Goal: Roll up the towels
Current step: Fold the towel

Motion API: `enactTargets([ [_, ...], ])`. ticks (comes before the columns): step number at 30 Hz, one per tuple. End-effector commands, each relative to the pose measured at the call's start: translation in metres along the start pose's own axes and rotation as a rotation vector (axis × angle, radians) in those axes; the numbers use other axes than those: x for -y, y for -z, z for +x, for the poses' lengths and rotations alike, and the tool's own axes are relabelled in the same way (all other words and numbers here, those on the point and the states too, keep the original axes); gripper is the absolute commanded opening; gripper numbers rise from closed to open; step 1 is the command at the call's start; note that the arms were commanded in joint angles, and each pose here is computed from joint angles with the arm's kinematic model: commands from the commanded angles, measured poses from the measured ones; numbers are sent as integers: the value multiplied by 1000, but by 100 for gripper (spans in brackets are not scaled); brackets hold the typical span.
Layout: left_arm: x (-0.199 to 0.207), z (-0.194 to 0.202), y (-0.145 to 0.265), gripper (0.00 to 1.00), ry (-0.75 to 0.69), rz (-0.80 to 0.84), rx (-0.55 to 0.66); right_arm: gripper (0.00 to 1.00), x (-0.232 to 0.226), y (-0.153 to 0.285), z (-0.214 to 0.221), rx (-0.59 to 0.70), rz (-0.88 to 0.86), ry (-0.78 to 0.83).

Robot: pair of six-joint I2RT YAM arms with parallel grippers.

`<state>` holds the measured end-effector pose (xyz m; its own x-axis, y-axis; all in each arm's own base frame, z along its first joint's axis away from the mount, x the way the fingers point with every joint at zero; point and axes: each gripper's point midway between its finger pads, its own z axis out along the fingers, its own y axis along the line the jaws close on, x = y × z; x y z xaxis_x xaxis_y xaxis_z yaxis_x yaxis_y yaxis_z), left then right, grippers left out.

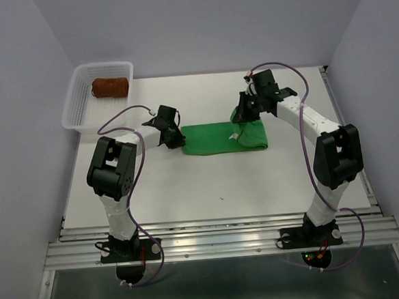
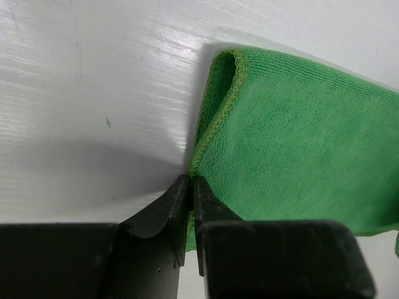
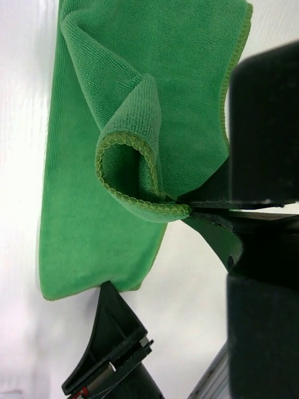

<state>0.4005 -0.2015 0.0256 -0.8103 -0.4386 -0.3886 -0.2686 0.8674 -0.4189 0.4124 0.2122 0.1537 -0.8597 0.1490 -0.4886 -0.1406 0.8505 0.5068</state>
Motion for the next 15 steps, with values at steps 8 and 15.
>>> enactTargets([
  [8,6,1,5,19,-37,33,0,1,-70,-29,-14,34,-104,49],
  [15,4,3,5,19,-47,31,-5,1,-92,-48,-6,-3,-140,61],
])
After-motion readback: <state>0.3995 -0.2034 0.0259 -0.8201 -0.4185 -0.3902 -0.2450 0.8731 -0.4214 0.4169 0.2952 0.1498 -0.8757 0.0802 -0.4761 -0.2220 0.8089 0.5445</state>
